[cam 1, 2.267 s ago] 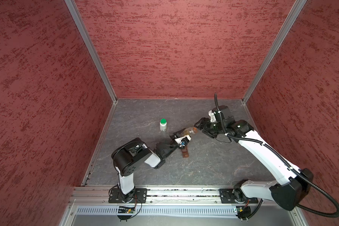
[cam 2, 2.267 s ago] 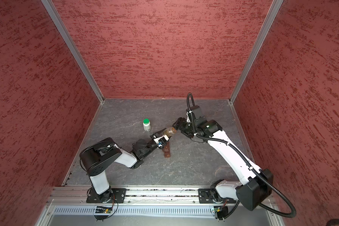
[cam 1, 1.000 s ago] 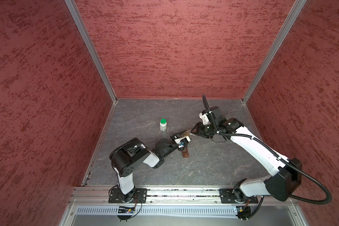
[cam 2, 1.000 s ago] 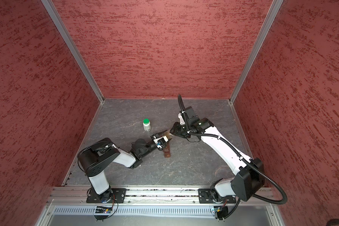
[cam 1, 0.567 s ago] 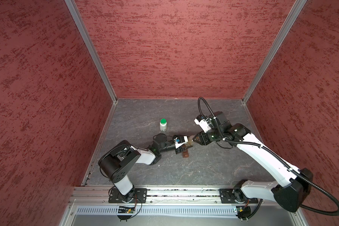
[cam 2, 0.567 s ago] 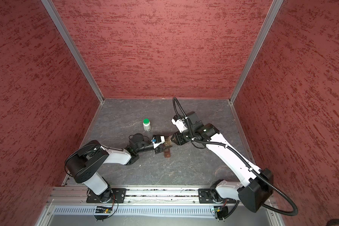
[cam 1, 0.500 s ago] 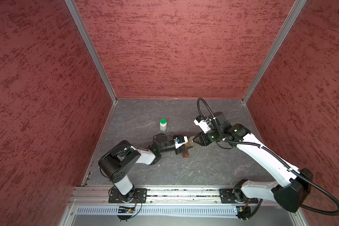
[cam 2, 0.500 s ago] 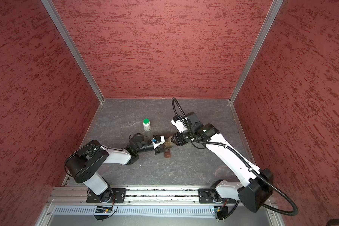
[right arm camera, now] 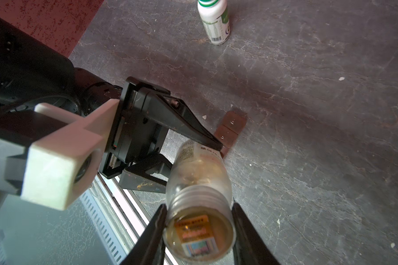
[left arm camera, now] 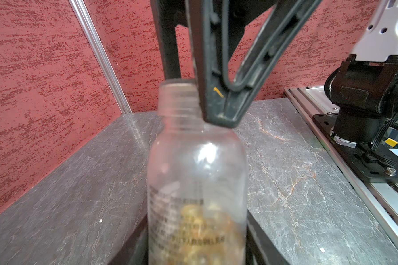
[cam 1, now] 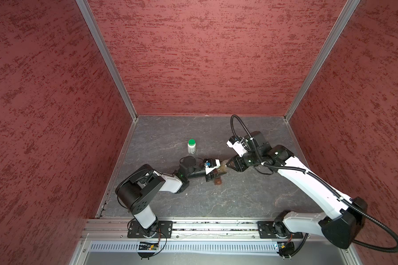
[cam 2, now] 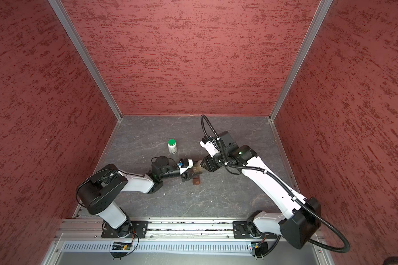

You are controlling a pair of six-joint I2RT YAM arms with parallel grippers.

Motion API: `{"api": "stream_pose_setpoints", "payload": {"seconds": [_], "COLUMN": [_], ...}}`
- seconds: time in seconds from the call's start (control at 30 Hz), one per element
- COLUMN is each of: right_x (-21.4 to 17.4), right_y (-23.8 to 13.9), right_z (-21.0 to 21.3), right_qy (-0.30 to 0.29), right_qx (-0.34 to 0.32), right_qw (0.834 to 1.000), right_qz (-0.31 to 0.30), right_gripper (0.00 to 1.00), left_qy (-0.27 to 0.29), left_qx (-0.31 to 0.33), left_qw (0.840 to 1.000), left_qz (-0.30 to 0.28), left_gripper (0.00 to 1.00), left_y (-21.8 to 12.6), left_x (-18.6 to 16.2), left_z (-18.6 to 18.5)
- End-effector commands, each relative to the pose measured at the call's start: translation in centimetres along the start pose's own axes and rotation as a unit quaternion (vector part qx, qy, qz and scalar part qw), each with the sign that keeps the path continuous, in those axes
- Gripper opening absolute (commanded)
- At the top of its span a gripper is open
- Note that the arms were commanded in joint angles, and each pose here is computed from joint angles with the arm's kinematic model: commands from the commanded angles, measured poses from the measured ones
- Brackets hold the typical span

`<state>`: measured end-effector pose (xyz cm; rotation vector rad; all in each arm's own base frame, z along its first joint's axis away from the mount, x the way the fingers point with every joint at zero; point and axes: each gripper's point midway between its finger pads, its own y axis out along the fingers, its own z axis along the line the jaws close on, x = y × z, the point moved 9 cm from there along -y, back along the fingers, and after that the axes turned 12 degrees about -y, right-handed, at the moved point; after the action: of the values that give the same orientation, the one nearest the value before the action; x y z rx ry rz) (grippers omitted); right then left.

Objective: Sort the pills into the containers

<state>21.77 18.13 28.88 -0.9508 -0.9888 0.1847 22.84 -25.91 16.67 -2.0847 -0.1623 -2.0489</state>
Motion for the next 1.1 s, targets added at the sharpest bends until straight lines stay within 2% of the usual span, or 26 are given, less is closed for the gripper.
{"api": "stream_pose_setpoints", "payload": {"seconds": [0.0, 0.3, 0.63, 0.73, 0.83, 0.97, 1.07], "right_x": [-0.3, -0.2, 1.1, 2.1, 3.1, 3.8, 4.2], "right_y": [-0.3, -0.3, -1.5, -2.7, -4.0, -5.4, -5.9], "right_z": [0.2, 0.2, 0.2, -0.1, -1.0, -2.3, -2.4], "right_qy": [-0.018, -0.018, -0.001, 0.038, 0.114, 0.258, 0.305], "right_qx": [-0.006, -0.004, -0.025, -0.050, -0.085, -0.094, -0.082], "right_qw": [1.000, 1.000, 0.999, 0.996, 0.987, 0.956, 0.941], "right_qz": [0.006, 0.005, -0.042, -0.063, -0.078, -0.100, -0.121], "right_gripper": [0.43, 0.53, 0.79, 0.80, 0.77, 0.70, 0.66], "left_qy": [0.002, 0.000, -0.003, 0.003, 0.022, 0.051, 0.076], "left_qx": [-0.006, -0.008, -0.004, 0.018, 0.066, 0.124, 0.169], "left_qw": [1.000, 1.000, 1.000, 1.000, 0.997, 0.990, 0.981], "left_qz": [-0.020, -0.017, -0.012, -0.016, -0.031, -0.044, -0.054], "left_gripper": [0.00, 0.00, 0.00, 0.00, 0.00, 0.00, 0.00], "left_y": [0.1, 0.2, 0.3, 0.3, 0.1, 0.0, 0.1], "left_x": [0.7, 0.6, -0.1, -0.2, -0.1, 0.4, 0.7], "left_z": [0.2, 0.2, 0.3, 0.6, 1.4, 2.6, 3.5]}}
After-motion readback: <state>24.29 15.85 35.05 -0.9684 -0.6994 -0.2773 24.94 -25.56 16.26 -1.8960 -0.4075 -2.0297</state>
